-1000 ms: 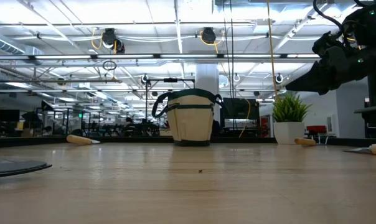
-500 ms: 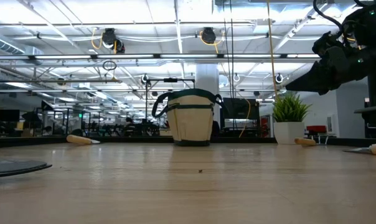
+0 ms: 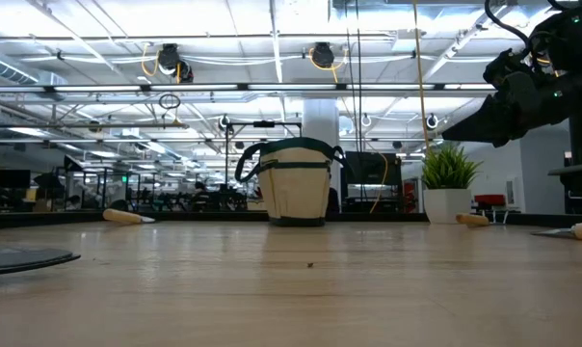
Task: Pick & Place Garden tools in Gardening bag
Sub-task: Put the green spray bottle into the gardening bag
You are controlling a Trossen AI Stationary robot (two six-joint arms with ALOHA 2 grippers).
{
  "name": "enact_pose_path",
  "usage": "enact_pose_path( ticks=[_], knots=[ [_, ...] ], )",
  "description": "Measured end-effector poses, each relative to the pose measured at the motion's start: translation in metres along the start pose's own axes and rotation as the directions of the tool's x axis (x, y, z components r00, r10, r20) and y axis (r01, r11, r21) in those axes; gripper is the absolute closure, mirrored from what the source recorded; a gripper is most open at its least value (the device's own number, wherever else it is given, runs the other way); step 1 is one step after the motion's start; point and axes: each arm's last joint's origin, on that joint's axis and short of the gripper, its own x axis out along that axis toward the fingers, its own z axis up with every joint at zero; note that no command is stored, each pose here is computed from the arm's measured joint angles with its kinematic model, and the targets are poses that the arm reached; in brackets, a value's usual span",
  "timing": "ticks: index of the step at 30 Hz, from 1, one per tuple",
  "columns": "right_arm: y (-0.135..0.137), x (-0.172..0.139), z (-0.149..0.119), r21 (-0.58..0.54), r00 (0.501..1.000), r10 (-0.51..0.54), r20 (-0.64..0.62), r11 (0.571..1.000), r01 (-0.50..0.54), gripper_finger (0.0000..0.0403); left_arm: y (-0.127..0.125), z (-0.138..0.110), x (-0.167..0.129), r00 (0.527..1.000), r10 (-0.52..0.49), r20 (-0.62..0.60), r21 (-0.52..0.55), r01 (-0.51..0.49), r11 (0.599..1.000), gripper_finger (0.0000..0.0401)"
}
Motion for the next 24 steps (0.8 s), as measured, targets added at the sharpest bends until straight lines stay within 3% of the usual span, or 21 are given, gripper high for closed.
enact_pose_path(
  ticks=[8,15,18,24],
  knots=[
    [0.000,0.000,0.000,0.000,1.000,0.000,0.000,1.000,0.000,0.0403,0.001,0.007,-0.026,0.987,-0.163,0.005,0.108,0.161,0.981,0.0348],
    [0.000,0.000,0.000,0.000,1.000,0.000,0.000,1.000,0.000,0.0403,-0.008,0.016,-0.041,0.945,-0.327,-0.005,0.292,0.314,0.904,0.0348],
    [0.000,0.000,0.000,0.000,1.000,0.000,0.000,1.000,0.000,0.0403,-0.018,0.019,-0.044,0.917,-0.398,-0.012,0.383,0.372,0.846,0.0348],
    [0.000,0.000,0.000,0.000,1.000,0.000,0.000,1.000,0.000,0.0403,-0.042,0.022,-0.053,0.831,-0.550,-0.078,0.556,0.494,0.668,0.0348]
  ],
)
